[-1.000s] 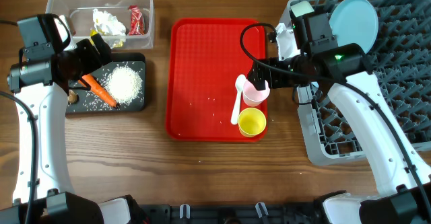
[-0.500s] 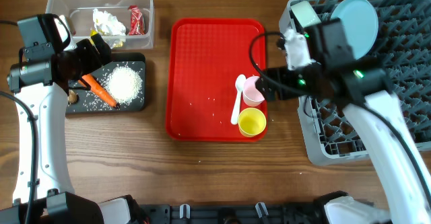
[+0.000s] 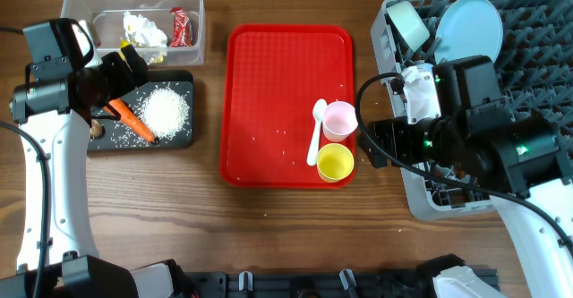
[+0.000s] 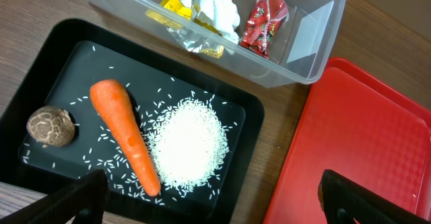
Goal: Sort waste into correct bins and load items into the dishwasher rack
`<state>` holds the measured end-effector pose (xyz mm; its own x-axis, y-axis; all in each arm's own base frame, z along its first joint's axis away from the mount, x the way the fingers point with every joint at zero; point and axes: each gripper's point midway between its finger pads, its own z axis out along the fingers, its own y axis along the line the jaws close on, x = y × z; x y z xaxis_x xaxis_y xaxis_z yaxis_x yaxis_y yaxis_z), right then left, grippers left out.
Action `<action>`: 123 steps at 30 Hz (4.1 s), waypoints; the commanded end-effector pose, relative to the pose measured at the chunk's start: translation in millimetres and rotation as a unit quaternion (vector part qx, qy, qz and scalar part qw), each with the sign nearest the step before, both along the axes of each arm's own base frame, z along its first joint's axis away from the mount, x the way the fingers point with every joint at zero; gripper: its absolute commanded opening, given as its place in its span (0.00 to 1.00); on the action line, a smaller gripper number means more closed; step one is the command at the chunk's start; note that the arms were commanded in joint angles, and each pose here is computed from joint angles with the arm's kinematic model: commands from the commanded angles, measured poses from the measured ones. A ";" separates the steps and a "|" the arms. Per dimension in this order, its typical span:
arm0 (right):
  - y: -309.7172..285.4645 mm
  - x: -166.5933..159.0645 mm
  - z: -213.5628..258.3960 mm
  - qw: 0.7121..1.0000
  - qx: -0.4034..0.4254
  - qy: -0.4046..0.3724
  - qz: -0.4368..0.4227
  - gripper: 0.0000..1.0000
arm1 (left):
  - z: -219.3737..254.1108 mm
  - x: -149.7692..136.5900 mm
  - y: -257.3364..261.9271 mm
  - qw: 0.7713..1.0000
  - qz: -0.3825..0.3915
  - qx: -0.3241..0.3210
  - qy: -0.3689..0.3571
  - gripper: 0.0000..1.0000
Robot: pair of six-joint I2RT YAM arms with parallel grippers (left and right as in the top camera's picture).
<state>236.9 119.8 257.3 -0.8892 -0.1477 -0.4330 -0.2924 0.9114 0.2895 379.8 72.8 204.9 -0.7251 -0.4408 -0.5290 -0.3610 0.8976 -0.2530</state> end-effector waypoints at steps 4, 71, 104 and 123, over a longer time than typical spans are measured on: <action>6.8 6.6 9.6 0.999 0.021 -0.028 0.001 0.92 | 2.0 1.3 3.0 1.000 -0.002 0.005 -0.002 1.00; -68.1 10.9 18.9 0.978 -0.075 -0.070 -0.184 0.96 | -127.4 -6.4 -370.0 0.909 -0.413 -0.035 0.040 0.90; -63.6 8.9 18.0 0.979 -0.061 -0.061 -0.184 0.96 | -110.5 -5.0 -366.2 0.929 -0.359 -0.076 0.047 0.04; 43.9 71.9 35.3 0.984 0.157 -0.080 0.005 0.98 | 31.0 -0.2 -295.6 0.811 -0.420 -0.408 -0.017 0.04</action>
<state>307.0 125.4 289.5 -0.7957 0.0879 -0.5993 -0.1955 0.8992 0.3915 399.6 -213.8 210.1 -0.9329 -0.1052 -0.3444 0.2341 0.5495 -0.8020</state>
